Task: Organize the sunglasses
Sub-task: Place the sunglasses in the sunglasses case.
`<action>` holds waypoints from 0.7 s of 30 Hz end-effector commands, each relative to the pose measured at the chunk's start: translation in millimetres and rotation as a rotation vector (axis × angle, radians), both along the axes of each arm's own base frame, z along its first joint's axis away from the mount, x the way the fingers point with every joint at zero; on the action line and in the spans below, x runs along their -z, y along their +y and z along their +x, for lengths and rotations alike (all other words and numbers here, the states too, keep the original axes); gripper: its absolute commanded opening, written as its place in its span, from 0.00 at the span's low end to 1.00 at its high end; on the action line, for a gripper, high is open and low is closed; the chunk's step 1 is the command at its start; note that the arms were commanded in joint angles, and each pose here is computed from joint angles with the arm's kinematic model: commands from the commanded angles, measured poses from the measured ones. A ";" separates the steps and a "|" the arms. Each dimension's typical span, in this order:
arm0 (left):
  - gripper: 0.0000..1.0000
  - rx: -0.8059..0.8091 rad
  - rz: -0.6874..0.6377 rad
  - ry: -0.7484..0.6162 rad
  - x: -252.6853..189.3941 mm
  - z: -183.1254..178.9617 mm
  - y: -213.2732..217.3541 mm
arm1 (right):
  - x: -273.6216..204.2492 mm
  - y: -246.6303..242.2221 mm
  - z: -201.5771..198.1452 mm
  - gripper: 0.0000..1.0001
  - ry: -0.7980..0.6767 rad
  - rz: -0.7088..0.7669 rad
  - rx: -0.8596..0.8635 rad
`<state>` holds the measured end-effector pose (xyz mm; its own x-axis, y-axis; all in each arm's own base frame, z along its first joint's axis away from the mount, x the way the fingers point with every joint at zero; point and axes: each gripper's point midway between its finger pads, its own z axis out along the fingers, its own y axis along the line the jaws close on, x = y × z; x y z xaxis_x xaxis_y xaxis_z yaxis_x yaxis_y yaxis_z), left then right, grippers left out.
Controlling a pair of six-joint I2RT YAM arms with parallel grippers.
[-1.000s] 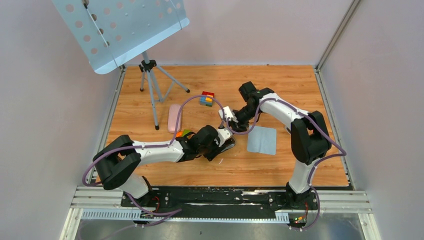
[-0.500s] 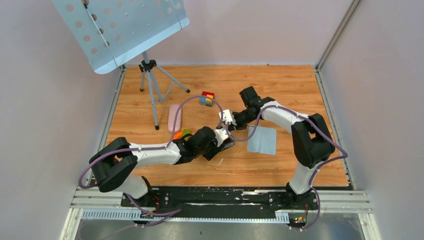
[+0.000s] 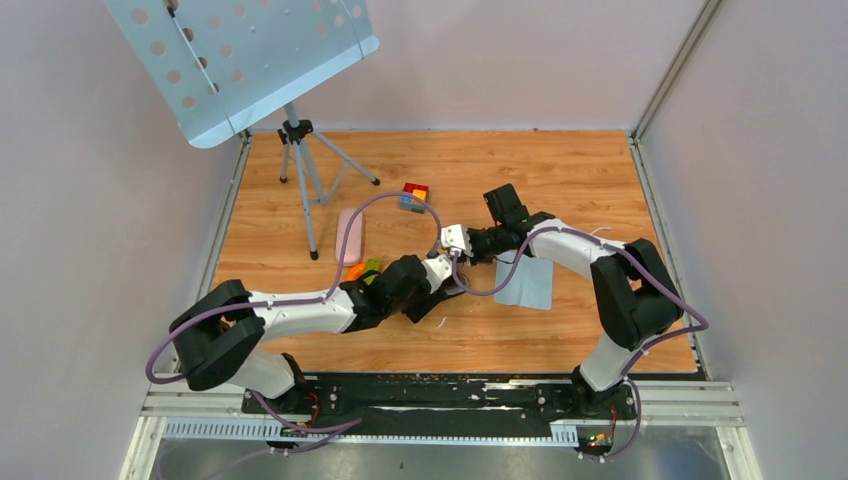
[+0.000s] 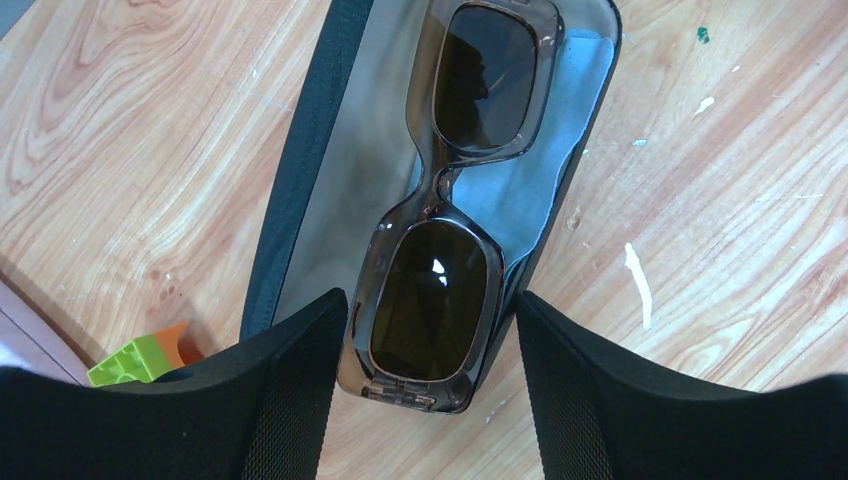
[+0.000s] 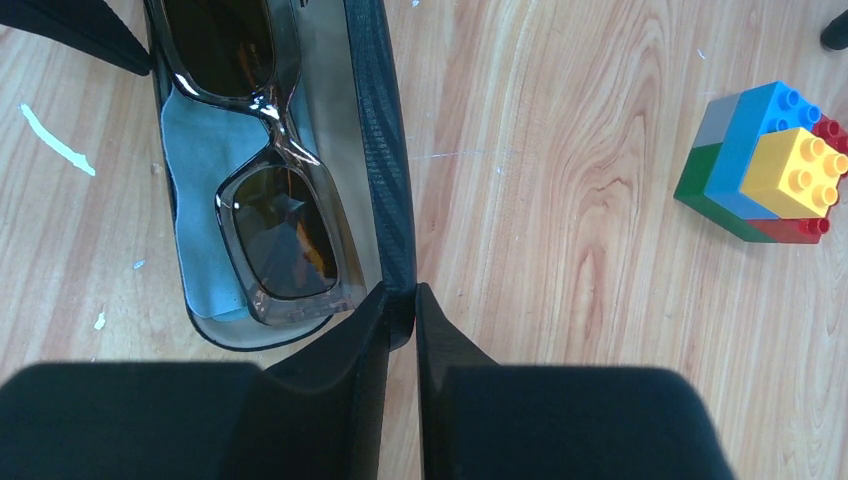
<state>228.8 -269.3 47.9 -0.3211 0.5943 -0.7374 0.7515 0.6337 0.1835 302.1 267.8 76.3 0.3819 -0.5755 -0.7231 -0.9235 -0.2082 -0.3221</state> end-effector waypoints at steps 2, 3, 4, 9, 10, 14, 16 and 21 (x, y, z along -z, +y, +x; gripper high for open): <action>0.67 -0.006 0.024 -0.020 -1.4 -2.8 5.9 | 3.5 1.9 -13.0 0.13 0.046 0.000 0.005; 0.67 -0.006 0.024 -0.021 -2.0 -3.0 5.9 | 3.9 1.8 -13.4 0.13 0.047 -0.001 0.005; 0.67 -0.004 0.019 -0.020 -3.0 -3.5 5.2 | 3.0 1.8 -12.9 0.13 0.043 0.000 0.005; 0.66 0.001 -0.016 -0.025 -11.1 -4.6 1.6 | 4.9 0.4 -10.2 0.13 0.016 -0.002 0.021; 0.66 0.000 -0.025 -0.024 -13.2 -5.0 1.2 | 5.2 -0.1 -8.6 0.13 0.006 -0.003 0.031; 0.67 0.015 -0.100 -0.019 -27.8 -10.8 -5.0 | 6.9 -0.5 -6.7 0.13 -0.021 -0.005 0.050; 0.68 0.009 -0.120 -0.017 -33.6 -12.9 -3.8 | 4.7 -0.1 -5.3 0.12 -0.029 -0.001 0.059; 0.69 -0.033 -0.161 -0.006 -40.2 -17.9 3.8 | -2.5 1.0 1.0 0.12 -0.050 0.012 0.085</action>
<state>220.7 -270.8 88.5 -0.2975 0.4937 -0.8172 0.7410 0.6591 0.1285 305.9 267.6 71.4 0.3707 -0.5987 -0.7100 -0.9224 -0.1482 -0.3567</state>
